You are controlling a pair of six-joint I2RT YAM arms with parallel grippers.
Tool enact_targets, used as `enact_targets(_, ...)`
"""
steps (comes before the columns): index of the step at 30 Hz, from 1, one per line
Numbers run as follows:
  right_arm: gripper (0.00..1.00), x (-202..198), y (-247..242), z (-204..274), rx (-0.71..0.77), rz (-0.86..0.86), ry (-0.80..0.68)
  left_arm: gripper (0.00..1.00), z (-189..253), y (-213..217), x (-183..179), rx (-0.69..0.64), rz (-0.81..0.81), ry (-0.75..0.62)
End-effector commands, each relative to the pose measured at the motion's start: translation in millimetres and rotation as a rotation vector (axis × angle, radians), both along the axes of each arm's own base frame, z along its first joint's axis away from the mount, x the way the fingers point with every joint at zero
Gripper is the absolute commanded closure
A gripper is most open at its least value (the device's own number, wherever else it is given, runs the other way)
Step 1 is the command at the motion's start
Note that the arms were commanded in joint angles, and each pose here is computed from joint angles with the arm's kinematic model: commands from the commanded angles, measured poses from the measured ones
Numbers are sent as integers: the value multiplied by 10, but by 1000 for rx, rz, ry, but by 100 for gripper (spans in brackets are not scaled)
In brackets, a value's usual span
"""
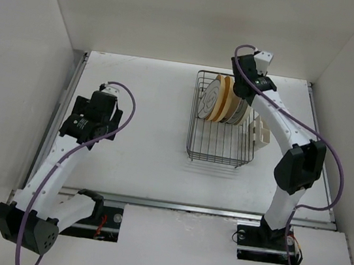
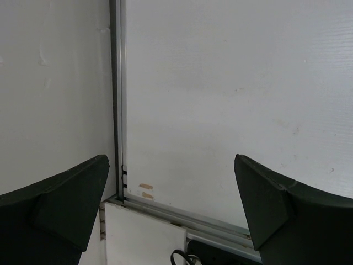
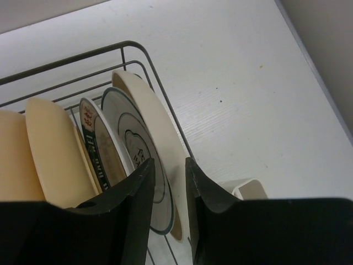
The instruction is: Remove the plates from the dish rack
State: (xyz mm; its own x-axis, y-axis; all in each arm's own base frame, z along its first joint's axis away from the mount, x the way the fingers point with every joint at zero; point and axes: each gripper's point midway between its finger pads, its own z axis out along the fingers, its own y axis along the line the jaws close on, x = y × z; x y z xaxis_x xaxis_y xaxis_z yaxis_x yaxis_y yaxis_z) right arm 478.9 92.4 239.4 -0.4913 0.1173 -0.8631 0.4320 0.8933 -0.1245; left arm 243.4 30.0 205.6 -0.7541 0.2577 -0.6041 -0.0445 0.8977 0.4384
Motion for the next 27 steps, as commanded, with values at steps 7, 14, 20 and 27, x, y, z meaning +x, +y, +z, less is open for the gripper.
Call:
enact_targets(7, 65, 16, -175, 33, -96, -90, -12, 4, -8, 58, -9, -9, 36, -29)
enact_targets(14, 84, 86, -241, -235, -198, -122, 52, 4, -15, 66, -11, -16, 39, -27)
enact_targets(20, 100, 28, -272, 116, -234, -169, -37, 4, 27, 69, -25, -18, 39, -36)
enact_targets(27, 100, -153, -372, 851, -351, -215, -138, 4, 110, 63, 14, -19, 33, -61)
